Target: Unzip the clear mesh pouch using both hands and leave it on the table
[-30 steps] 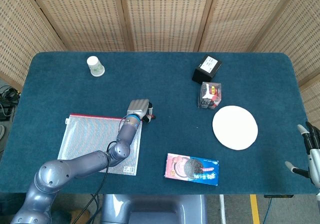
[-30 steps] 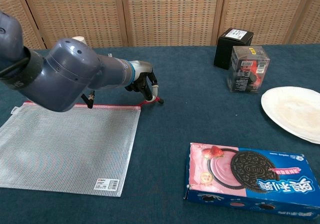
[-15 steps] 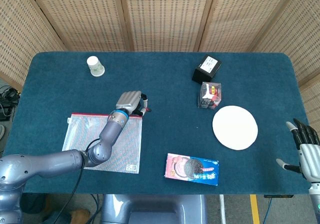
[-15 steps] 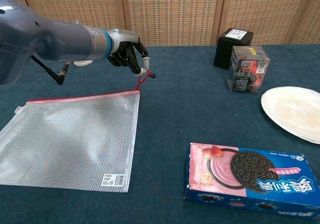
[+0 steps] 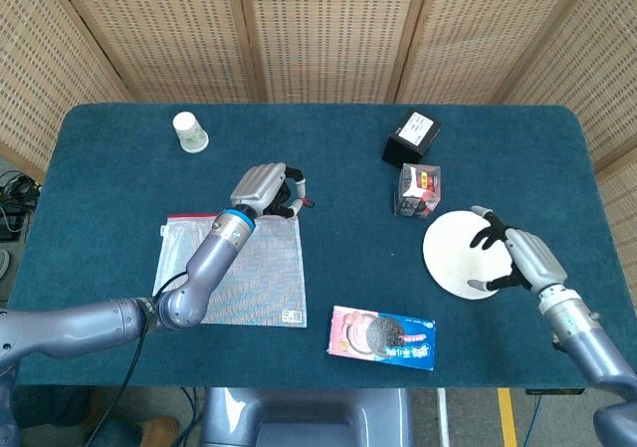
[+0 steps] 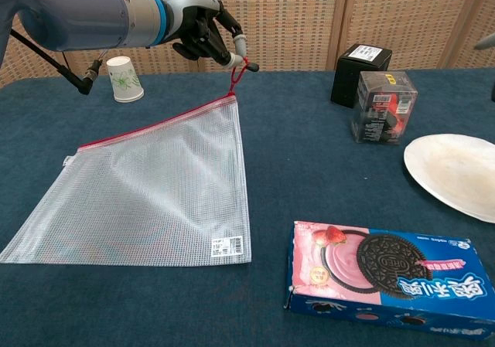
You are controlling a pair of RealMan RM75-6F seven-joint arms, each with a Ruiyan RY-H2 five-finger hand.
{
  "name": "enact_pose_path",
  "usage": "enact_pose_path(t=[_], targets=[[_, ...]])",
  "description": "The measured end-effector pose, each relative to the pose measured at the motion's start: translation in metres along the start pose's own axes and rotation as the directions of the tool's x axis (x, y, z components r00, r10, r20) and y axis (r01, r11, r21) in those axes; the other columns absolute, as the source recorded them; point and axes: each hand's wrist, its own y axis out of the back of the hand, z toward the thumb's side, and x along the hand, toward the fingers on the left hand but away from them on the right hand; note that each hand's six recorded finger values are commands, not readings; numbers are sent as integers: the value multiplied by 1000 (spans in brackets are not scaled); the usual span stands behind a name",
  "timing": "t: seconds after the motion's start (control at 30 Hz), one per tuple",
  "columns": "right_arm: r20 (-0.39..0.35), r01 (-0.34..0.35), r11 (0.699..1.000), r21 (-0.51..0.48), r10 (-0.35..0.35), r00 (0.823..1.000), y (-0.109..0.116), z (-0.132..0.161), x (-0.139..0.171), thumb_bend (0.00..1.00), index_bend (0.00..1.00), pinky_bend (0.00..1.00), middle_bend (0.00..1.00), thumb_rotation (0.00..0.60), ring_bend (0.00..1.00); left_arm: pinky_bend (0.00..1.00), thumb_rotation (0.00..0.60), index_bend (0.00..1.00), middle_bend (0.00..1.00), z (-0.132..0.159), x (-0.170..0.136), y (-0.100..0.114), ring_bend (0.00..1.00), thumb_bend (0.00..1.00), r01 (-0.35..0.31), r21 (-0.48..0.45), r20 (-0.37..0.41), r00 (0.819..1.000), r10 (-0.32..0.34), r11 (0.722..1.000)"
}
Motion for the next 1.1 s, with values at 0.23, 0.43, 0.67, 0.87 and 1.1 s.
enact_pose_path(t=[0.23,0.43,0.67,0.87,1.1], targets=[[-37,-166,966,-200,162,986,-30,52,-56,0,198,857,778,600,751,1000,600,693,992,13,0,4,949,485,-12,-68,40,999,15,998],[-49,-211,943,-257,205,977,-56,76,-98,0,329,921,821,600,789,1000,600,693,993,17,0,4,949,486,-9,-91,59,998,14,996],[-39,-241,914,-326,242,970,-80,96,-123,35,417,931,853,600,807,1000,600,693,993,19,0,4,949,485,0,-125,76,997,9,992],[-7,-242,891,-384,260,966,-99,109,-140,64,423,931,854,600,807,1000,600,693,993,21,0,4,949,485,9,-159,90,996,5,987],[41,-210,874,-438,253,967,-113,120,-153,113,425,931,854,600,807,1000,600,693,993,22,2,2,949,484,11,-172,96,995,6,985]])
